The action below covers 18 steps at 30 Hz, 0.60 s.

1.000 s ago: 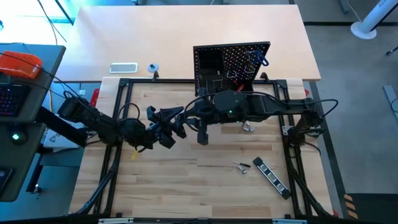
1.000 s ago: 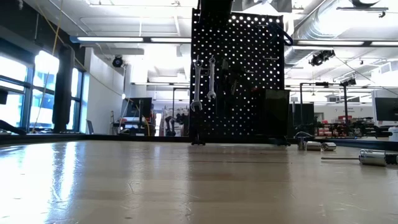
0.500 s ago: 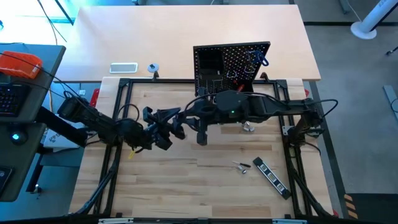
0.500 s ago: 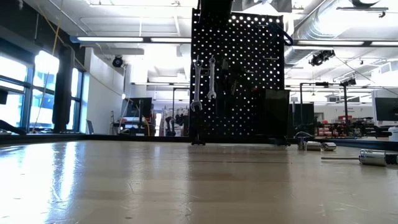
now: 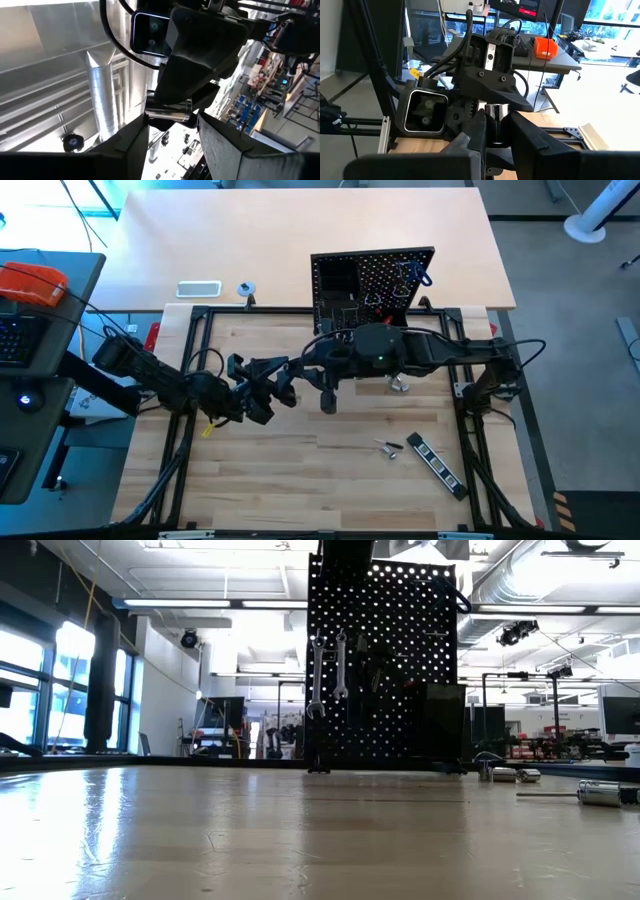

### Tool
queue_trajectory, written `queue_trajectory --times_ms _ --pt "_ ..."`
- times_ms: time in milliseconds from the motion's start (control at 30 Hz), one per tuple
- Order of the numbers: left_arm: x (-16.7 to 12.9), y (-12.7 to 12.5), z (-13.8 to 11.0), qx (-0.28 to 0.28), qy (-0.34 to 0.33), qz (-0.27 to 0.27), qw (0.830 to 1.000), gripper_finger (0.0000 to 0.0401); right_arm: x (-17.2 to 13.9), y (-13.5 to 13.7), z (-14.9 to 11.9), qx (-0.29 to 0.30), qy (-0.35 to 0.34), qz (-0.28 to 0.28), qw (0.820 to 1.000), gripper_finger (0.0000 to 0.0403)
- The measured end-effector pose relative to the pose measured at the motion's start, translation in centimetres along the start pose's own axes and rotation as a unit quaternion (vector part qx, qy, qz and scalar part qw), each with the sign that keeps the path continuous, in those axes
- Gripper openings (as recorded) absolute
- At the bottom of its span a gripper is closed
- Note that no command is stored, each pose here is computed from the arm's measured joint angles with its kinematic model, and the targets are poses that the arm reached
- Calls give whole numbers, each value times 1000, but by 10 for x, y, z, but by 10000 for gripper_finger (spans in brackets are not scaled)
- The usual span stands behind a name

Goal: Hang tools onto peg board
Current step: Put the silver socket into the top black bin on the peg board

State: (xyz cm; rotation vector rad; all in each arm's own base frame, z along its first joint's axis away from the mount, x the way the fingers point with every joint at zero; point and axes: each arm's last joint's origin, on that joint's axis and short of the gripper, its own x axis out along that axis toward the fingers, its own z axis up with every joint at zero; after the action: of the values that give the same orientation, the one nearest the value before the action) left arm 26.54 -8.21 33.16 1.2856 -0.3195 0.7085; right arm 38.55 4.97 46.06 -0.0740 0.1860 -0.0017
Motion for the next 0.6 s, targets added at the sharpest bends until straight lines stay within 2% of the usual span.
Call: queue_trajectory --times_ms 600 --pt "0 0 1 37 -8 2 999 159 -2 1 -1 10 8 4 1000 47"
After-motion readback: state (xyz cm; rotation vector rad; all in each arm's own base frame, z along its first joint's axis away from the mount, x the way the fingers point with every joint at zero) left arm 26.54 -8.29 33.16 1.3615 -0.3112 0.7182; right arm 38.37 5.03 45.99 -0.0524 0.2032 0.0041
